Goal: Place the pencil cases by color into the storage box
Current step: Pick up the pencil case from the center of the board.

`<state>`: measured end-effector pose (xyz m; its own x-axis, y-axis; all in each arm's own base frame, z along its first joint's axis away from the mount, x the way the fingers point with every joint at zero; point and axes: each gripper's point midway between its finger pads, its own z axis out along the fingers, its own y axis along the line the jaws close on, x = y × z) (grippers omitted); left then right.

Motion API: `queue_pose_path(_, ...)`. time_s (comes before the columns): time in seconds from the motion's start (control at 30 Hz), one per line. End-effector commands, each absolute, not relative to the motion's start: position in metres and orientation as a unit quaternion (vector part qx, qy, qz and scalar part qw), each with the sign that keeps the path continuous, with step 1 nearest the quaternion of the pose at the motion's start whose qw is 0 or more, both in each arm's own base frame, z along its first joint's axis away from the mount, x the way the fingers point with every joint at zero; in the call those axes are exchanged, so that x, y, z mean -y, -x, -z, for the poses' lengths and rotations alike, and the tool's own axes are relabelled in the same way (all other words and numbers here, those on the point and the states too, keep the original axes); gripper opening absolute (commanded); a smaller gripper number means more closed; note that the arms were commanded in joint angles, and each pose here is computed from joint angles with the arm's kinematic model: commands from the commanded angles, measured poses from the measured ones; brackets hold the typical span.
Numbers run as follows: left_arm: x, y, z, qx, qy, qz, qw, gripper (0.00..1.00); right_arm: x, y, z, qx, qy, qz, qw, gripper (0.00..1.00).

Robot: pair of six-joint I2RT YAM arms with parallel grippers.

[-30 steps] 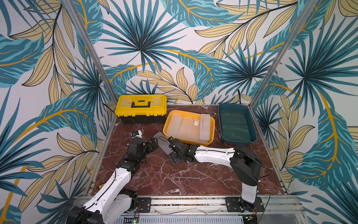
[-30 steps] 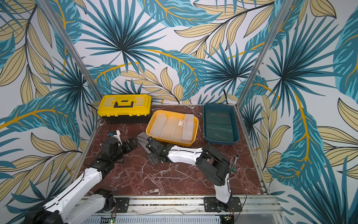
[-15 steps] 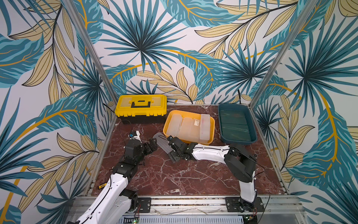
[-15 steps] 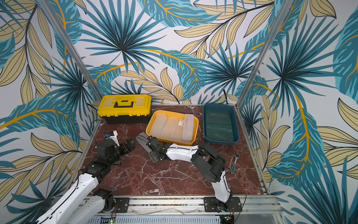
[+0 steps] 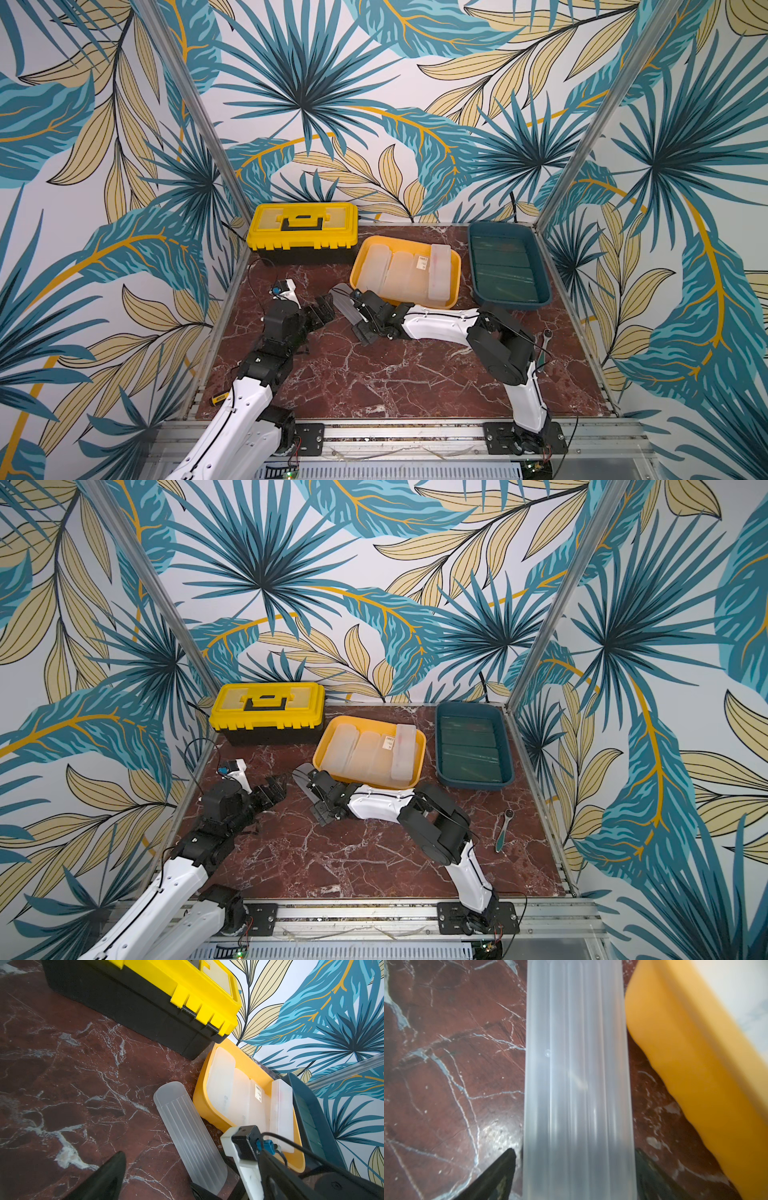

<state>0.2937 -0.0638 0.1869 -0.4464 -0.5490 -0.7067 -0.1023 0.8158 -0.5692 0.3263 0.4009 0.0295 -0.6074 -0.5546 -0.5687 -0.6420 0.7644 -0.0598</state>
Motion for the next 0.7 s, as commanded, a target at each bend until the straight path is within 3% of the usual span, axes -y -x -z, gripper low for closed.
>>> queue_pose_path(0.0, 0.06, -0.298, -0.219, -0.798, 0.203, 0.235, 0.516, 0.99, -0.401, -0.326, -0.017, -0.894, 0.346, -0.073, 0.275, 0.87)
queue_pose_path(0.33, 0.051, -0.298, -0.241, -0.782, 0.217, 0.227, 0.539, 1.0, -0.407, -0.329, -0.016, -0.9, 0.339, -0.086, 0.261, 0.74)
queue_pose_path(0.67, 0.048, -0.298, -0.279, -0.765, 0.209, 0.224, 0.567, 1.0, -0.405, -0.312, -0.069, -0.903, 0.293, -0.142, 0.281, 0.6)
